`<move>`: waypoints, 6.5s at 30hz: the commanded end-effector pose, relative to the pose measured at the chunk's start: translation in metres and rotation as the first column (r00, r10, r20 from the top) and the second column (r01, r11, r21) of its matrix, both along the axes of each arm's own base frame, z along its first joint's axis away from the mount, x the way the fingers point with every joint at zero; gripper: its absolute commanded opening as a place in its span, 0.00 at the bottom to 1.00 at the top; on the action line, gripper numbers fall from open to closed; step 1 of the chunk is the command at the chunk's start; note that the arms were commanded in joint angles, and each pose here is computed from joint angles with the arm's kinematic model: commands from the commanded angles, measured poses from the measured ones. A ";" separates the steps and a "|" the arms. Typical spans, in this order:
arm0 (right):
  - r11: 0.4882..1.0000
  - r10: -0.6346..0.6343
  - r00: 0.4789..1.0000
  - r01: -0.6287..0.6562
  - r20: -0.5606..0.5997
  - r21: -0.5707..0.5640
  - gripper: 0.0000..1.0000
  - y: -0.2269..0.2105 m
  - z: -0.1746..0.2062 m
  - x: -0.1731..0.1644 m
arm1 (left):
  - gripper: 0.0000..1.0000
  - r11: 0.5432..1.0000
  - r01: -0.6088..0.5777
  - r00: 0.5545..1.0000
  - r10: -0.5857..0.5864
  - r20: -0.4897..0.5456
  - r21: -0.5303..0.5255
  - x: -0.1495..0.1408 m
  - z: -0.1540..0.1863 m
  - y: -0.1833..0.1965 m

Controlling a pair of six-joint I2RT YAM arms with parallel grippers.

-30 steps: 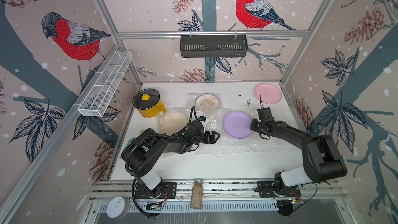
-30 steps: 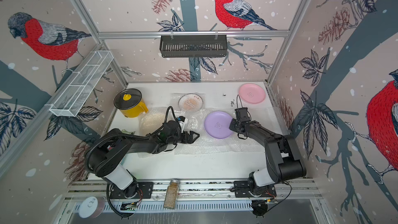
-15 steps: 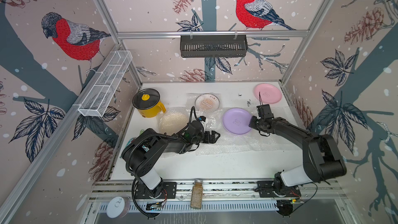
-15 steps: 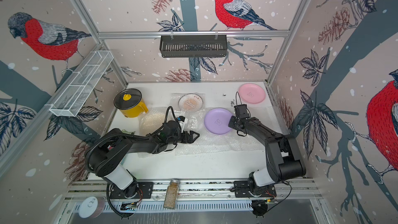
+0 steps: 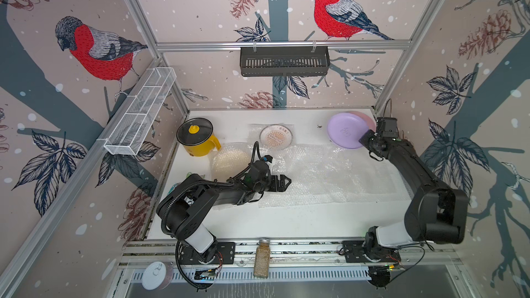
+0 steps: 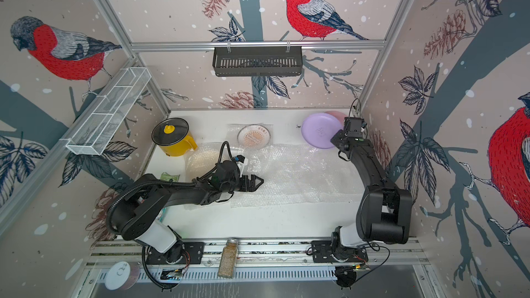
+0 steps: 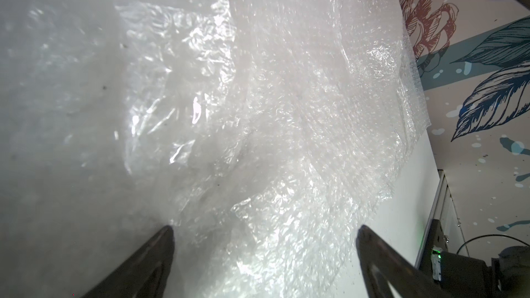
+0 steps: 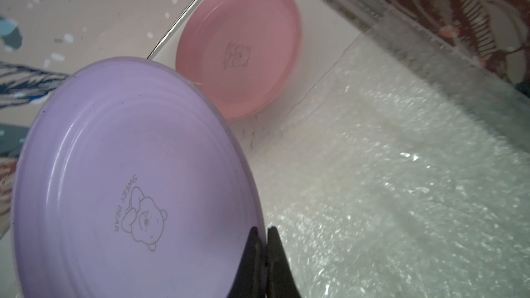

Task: Unpack dinner plates from bubble wrap
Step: Pick up the plate from the bubble wrap, then place the plate on the plate, then pick up the bubble wrap from the center of the board, then place the bubble wrap at the center of the board.

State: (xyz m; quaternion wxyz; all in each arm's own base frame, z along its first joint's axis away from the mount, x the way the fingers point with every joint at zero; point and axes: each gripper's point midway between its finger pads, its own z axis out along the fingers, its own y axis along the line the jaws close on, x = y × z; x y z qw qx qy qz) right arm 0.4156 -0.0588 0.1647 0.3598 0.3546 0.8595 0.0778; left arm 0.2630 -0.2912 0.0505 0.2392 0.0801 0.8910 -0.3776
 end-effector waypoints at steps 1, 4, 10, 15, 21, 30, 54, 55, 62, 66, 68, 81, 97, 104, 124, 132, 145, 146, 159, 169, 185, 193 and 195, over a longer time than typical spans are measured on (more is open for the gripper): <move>0.992 -0.122 0.992 0.121 0.014 0.032 0.03 -0.031 0.005 0.015 | 0.98 0.999 0.047 0.999 -0.047 -0.016 -0.009 -0.007 0.011 -0.003; 0.978 -0.204 0.979 0.204 0.002 0.031 0.03 -0.059 -0.002 0.032 | 0.98 0.992 0.086 0.996 -0.083 0.033 -0.095 -0.008 0.045 -0.014; 0.955 -0.291 0.956 0.293 -0.038 0.039 0.02 -0.091 -0.024 0.065 | 0.98 0.953 0.193 0.976 -0.162 0.146 -0.233 -0.026 0.111 -0.024; 0.937 -0.338 0.938 0.343 -0.082 0.061 0.03 -0.101 -0.054 0.080 | 0.98 0.936 0.247 0.953 -0.187 0.240 -0.252 -0.046 0.141 -0.021; 0.932 -0.329 0.933 0.346 -0.142 0.108 0.02 -0.096 -0.093 0.104 | 0.98 0.940 0.231 0.950 -0.163 0.267 -0.249 -0.055 0.147 -0.011; 0.943 -0.309 0.941 0.322 -0.141 0.083 0.02 -0.082 -0.094 0.122 | 0.98 0.949 0.200 0.960 -0.141 0.240 -0.245 -0.055 0.131 -0.006; 0.958 -0.276 0.932 0.285 -0.234 0.006 0.07 -0.071 -0.103 0.129 | 0.98 0.988 -0.054 0.975 0.083 0.204 -0.144 -0.025 0.117 0.036; 0.958 -0.277 0.931 0.286 -0.239 0.002 0.07 -0.071 -0.103 0.128 | 0.98 0.988 -0.066 0.976 0.092 0.198 -0.138 -0.023 0.115 0.038; 0.953 -0.299 0.917 0.300 -0.265 -0.036 0.07 -0.073 -0.104 0.119 | 0.98 0.988 -0.104 0.976 0.123 0.177 -0.114 -0.019 0.107 0.045; 0.951 -0.307 0.917 0.305 -0.254 -0.046 0.07 -0.072 -0.097 0.115 | 0.98 0.988 -0.108 0.977 0.126 0.170 -0.111 -0.019 0.104 0.047; 0.949 -0.314 0.914 0.311 -0.256 -0.052 0.08 -0.073 -0.095 0.111 | 0.98 0.988 -0.113 0.978 0.130 0.164 -0.109 -0.019 0.101 0.047; 0.966 -0.255 0.944 0.258 -0.207 -0.016 0.40 -0.062 -0.076 0.110 | 0.98 0.984 -0.155 0.972 0.168 0.162 -0.091 -0.017 0.103 0.058; 1.000 0.018 0.999 -0.018 0.048 0.008 0.99 0.025 -0.005 0.078 | 0.98 0.854 -0.520 0.842 0.517 0.157 -0.022 -0.024 0.116 0.144; 0.977 0.212 0.963 -0.215 0.166 -0.001 0.99 0.091 0.023 0.024 | 0.98 0.695 -0.716 0.694 0.699 0.172 0.064 -0.009 0.100 0.209; 0.838 0.523 0.802 -0.546 0.289 0.002 0.99 0.164 -0.003 -0.086 | 0.86 0.433 -0.893 0.447 0.887 0.118 0.125 0.044 0.024 0.308; 0.796 0.568 0.770 -0.604 0.290 0.045 0.99 0.177 -0.019 -0.096 | 0.63 0.483 -0.864 0.497 0.863 0.090 0.142 0.043 0.006 0.300; 0.826 0.537 0.803 -0.562 0.260 0.029 0.99 0.167 -0.036 -0.097 | 0.31 0.517 -0.829 0.525 0.851 -0.022 0.212 0.044 -0.022 0.289; 0.825 0.538 0.801 -0.565 0.261 0.032 0.99 0.168 -0.037 -0.096 | 0.28 0.520 -0.827 0.526 0.850 -0.034 0.213 0.043 -0.022 0.288; 0.845 0.517 0.825 -0.535 0.229 0.016 0.99 0.161 -0.048 -0.095 | 0.00 0.580 -0.811 0.576 0.814 -0.075 0.077 0.036 0.024 0.268; 0.878 0.468 0.868 -0.478 0.168 0.027 0.99 0.149 -0.064 -0.093 | 0.00 0.643 -0.754 0.645 0.764 0.035 -0.136 0.020 0.104 0.253; 0.955 0.262 0.943 -0.284 0.204 0.085 0.99 0.081 -0.055 -0.100 | 0.00 0.890 -0.399 0.913 0.408 -0.005 -0.221 0.029 0.145 0.004; 0.982 0.181 0.943 -0.187 0.279 -0.005 0.99 0.059 -0.027 -0.110 | 0.00 0.866 -0.458 0.886 0.426 -0.184 -0.200 0.056 0.083 -0.068; 0.982 0.184 0.936 -0.191 0.299 -0.006 0.99 0.060 -0.024 -0.111 | 0.00 0.853 -0.490 0.868 0.456 -0.198 -0.180 0.060 0.070 -0.073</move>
